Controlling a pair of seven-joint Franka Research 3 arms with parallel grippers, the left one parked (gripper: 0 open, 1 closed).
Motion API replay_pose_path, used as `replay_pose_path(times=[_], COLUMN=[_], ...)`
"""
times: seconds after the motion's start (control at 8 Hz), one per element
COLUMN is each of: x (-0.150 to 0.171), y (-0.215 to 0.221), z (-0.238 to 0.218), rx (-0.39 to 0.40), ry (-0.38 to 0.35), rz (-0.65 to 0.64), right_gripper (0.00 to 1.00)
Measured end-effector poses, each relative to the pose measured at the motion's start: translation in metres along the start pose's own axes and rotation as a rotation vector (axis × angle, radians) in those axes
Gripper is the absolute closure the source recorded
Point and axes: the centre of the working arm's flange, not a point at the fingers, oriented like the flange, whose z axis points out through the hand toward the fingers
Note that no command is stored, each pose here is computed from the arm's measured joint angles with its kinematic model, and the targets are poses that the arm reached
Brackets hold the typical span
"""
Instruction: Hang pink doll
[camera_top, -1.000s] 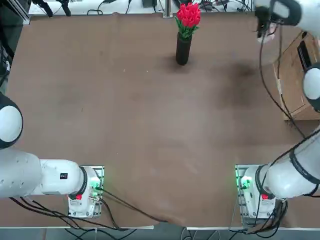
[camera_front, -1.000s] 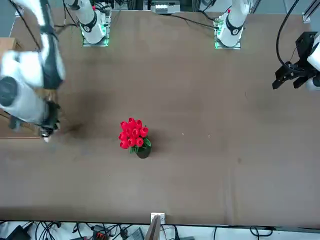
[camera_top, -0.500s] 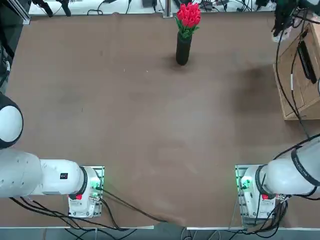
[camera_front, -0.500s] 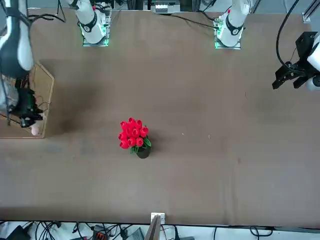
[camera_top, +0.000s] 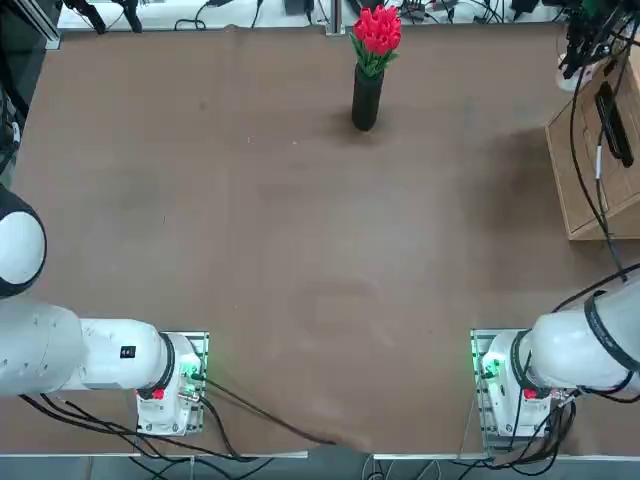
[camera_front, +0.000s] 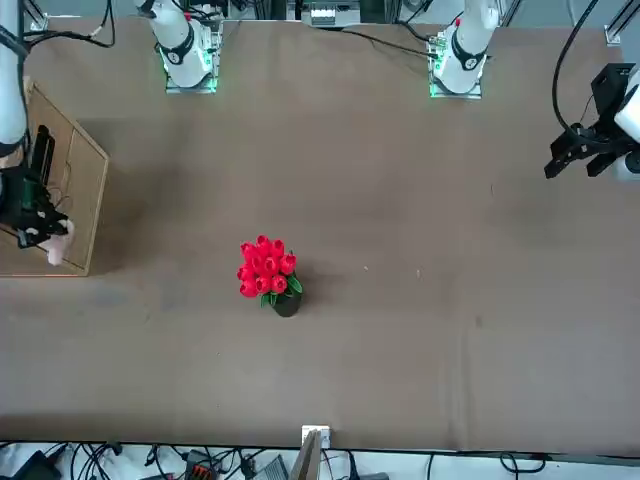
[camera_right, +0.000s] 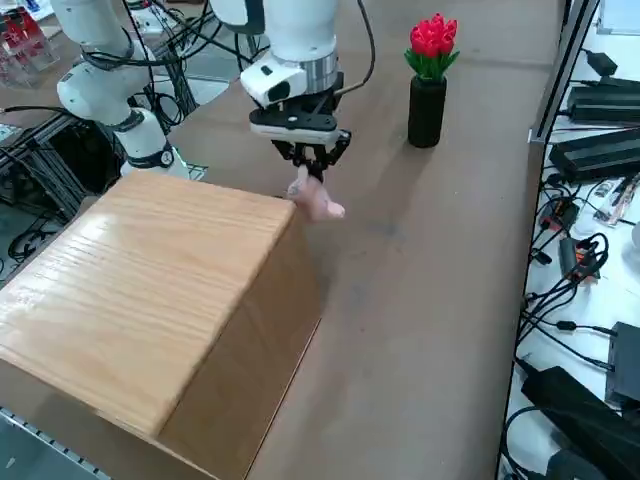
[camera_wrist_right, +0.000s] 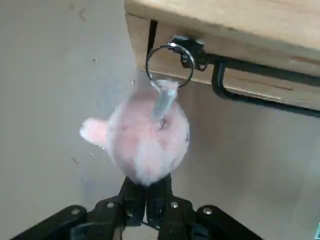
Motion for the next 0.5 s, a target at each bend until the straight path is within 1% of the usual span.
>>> replay_pose_path(times=[0.5], x=[-0.0030], y=[0.0004], z=[0.0030], rx=[-0.011], ry=[-0.007], rz=[-0.009], right_gripper=[0.95])
